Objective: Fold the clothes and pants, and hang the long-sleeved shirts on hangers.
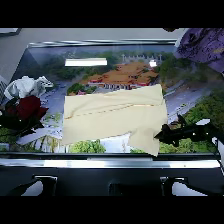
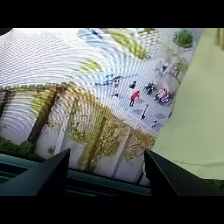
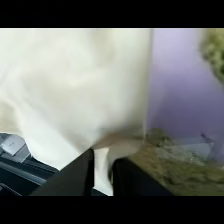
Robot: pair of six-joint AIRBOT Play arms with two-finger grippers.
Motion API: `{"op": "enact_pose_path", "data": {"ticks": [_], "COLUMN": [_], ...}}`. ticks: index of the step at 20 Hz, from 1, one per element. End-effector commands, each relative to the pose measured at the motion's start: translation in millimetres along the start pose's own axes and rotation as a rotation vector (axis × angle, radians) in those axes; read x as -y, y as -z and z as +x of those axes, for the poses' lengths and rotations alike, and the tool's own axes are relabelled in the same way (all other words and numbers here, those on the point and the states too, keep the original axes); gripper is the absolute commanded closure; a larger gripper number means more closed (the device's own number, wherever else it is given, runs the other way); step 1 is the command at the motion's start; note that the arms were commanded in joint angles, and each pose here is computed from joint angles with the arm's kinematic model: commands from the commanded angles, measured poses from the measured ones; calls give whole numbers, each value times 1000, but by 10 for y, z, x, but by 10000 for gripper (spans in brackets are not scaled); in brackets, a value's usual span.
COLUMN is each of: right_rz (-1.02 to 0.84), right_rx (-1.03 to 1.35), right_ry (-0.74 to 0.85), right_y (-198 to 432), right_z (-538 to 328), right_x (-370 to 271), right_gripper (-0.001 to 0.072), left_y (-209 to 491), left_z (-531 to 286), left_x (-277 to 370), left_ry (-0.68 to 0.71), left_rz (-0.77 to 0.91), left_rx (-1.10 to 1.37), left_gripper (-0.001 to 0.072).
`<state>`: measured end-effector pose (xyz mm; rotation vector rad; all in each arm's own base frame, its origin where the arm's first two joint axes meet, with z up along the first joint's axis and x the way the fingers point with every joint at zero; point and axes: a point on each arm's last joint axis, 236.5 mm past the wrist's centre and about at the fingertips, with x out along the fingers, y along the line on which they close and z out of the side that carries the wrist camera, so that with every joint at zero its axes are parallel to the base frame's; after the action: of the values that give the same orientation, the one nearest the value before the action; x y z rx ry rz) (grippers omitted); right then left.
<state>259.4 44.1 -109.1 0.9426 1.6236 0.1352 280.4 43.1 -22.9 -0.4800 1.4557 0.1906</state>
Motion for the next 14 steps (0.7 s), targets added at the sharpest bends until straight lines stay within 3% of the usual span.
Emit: {"op": "enact_pose_path", "data": {"ticks": [1, 4, 9, 14], "right_rz": [-19, -30, -68, -81], "right_rx": [-4, -14, -17, -10], "right_ry": [-26, -29, -60, -90], "right_y": [12, 36, 48, 35], "right_z": [1, 0, -3, -9], "right_x": [-58, -66, -138, -209], "right_gripper": [683, 684, 684, 684], "left_y": [42, 311, 669, 658], "left_z": [27, 287, 710, 781], "left_x": [-47, -134, 272, 410], "left_ry": [-1, 40, 319, 395], "left_rz": [-57, -138, -231, -255], "left_rx": [-10, -34, -44, -38], "left_gripper": [174, 174, 174, 174]}}
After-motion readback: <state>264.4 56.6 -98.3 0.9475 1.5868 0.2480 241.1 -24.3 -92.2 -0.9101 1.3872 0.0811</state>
